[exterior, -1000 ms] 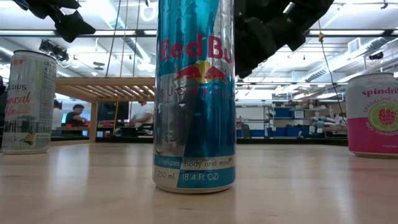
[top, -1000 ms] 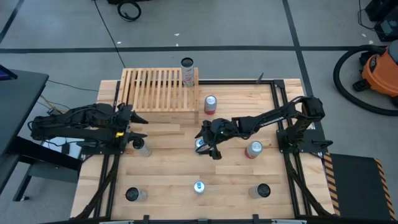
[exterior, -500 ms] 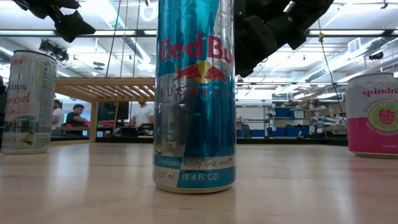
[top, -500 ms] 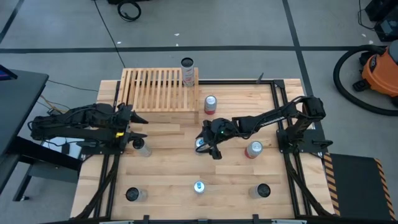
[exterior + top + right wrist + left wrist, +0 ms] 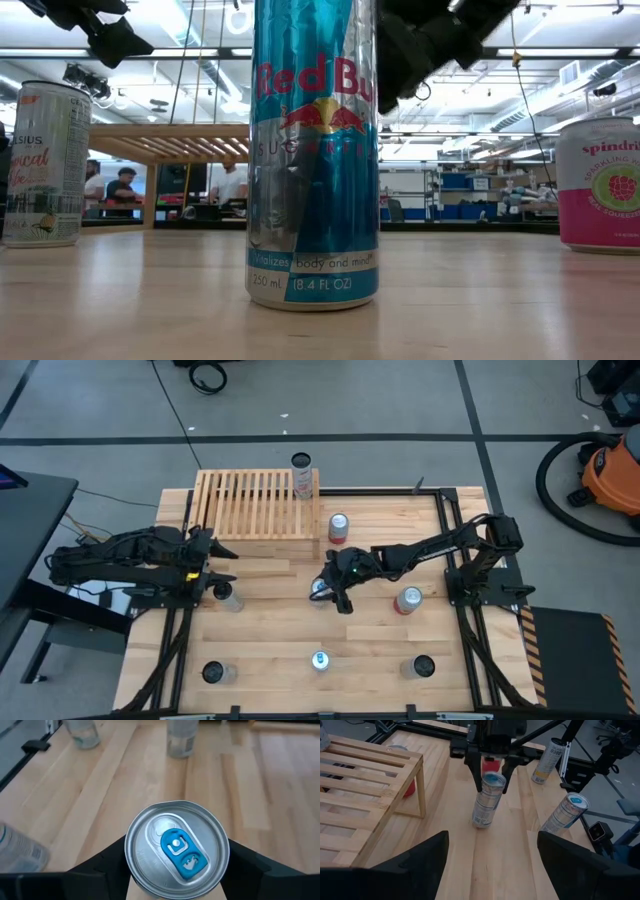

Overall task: Place canned beverage on shelf
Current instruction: Put the top blue soda can on the shelf

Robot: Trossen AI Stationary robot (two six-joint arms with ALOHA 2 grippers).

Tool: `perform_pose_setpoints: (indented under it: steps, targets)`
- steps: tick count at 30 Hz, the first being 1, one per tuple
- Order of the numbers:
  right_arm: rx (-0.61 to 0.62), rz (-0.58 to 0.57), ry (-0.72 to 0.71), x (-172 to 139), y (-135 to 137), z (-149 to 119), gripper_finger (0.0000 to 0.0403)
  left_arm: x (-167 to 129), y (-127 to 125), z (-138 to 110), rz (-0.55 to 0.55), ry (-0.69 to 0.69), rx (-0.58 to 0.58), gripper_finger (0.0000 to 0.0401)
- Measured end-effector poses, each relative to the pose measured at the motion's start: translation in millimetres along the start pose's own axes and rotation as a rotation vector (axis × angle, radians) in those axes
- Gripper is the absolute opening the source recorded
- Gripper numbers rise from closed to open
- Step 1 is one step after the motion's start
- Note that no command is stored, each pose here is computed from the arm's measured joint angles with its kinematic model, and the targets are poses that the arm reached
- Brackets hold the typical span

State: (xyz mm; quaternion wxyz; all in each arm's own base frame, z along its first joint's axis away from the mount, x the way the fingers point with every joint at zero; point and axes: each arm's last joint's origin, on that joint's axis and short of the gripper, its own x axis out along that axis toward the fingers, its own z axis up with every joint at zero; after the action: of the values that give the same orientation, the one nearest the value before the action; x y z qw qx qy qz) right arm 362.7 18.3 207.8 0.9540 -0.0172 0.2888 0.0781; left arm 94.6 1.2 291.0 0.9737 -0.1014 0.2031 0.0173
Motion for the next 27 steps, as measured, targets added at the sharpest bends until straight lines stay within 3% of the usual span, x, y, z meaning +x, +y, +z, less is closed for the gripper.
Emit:
perform_pose_setpoints:
  steps: [5, 12, 27]
  targets:
    - [0.022, -0.050, 0.026, -10, -7, 35, 0.0244, 0, 0, 0, 0.000, -0.001, 0.000, 0.0314]
    - [0.048, -0.085, -0.043, -37, -22, 96, 0.0244, 0, 0, 0, 0.004, -0.002, -0.001, 0.0314]
    - [-0.089, -0.294, -0.438, -113, -94, 183, 0.0244, 0, 0, 0, 0.004, -0.002, -0.001, 0.0314]
